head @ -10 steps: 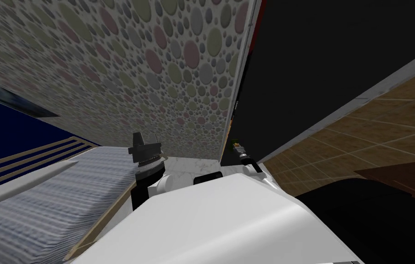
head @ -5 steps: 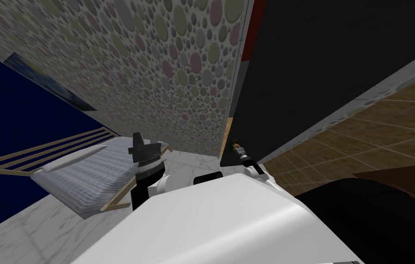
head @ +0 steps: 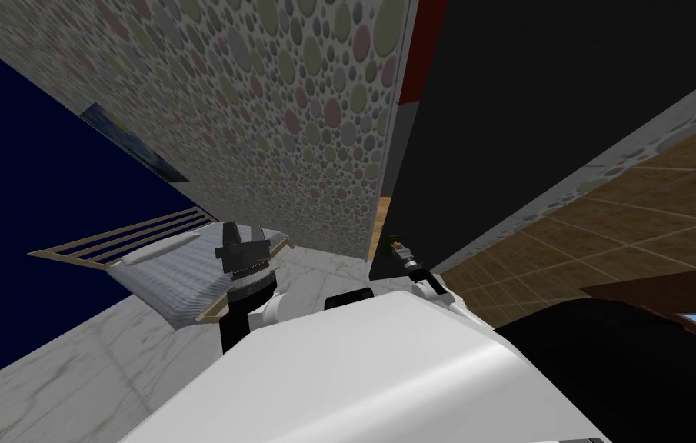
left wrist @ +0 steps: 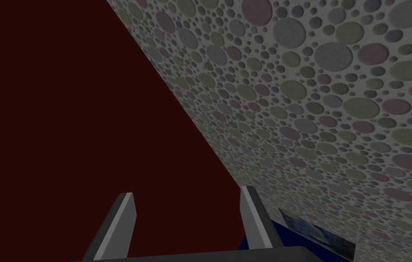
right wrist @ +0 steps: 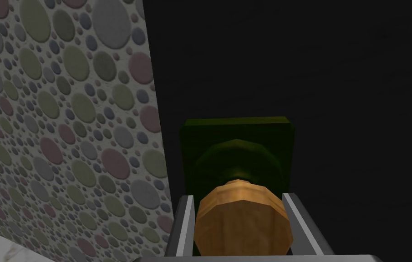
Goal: Pull the door open
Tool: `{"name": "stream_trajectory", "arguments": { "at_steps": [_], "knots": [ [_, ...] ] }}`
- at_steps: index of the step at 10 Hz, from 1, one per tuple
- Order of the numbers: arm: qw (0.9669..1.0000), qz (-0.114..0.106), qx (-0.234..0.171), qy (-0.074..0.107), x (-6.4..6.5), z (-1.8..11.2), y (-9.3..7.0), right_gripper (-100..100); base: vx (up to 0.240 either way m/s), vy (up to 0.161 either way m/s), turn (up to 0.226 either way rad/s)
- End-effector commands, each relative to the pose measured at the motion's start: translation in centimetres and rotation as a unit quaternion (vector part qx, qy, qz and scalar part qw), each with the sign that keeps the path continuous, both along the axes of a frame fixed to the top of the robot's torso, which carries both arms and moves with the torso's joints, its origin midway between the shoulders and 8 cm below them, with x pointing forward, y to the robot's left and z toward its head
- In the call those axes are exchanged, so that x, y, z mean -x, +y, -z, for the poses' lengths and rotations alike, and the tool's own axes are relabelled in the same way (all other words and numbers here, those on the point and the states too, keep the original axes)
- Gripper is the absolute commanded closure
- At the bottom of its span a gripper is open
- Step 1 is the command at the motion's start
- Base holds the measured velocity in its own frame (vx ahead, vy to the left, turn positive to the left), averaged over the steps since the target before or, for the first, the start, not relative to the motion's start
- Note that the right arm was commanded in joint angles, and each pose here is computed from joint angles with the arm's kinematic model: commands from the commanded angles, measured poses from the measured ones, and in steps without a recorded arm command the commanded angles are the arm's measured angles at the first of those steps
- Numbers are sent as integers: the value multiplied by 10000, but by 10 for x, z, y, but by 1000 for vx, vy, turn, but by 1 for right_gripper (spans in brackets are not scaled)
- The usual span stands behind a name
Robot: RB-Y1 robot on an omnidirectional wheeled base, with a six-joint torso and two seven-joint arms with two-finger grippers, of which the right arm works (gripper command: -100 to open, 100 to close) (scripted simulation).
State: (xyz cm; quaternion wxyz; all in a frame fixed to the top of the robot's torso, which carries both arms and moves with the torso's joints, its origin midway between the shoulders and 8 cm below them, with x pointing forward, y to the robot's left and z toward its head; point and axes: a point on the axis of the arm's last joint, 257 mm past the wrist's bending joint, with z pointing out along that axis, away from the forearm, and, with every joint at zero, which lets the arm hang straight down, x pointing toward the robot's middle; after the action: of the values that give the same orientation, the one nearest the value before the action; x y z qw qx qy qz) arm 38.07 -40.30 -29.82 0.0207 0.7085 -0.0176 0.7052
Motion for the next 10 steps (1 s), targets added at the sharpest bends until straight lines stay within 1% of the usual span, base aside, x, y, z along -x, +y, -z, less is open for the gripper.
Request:
{"name": "stream_trajectory", "arguments": {
  "at_steps": [1, 5, 6, 7, 8, 10],
  "knots": [
    [10000, -83, -16, -4, 5, 0, 2, 100, -227, -82, 135],
    [9996, -271, -22, -23, 14, -2, 4, 100, -236, -74, 135],
    [9997, -246, -15, 22, 13, 1, 4, 100, -88, -38, 37],
    [9995, -312, -26, 44, 17, 3, 6, 100, -143, -44, 162],
    [9994, -337, -25, 37, 18, 3, 6, 100, -212, -66, 198],
    [9992, -396, -23, 20, 20, 1, 6, 100, -218, -48, 120]
  ]
}}
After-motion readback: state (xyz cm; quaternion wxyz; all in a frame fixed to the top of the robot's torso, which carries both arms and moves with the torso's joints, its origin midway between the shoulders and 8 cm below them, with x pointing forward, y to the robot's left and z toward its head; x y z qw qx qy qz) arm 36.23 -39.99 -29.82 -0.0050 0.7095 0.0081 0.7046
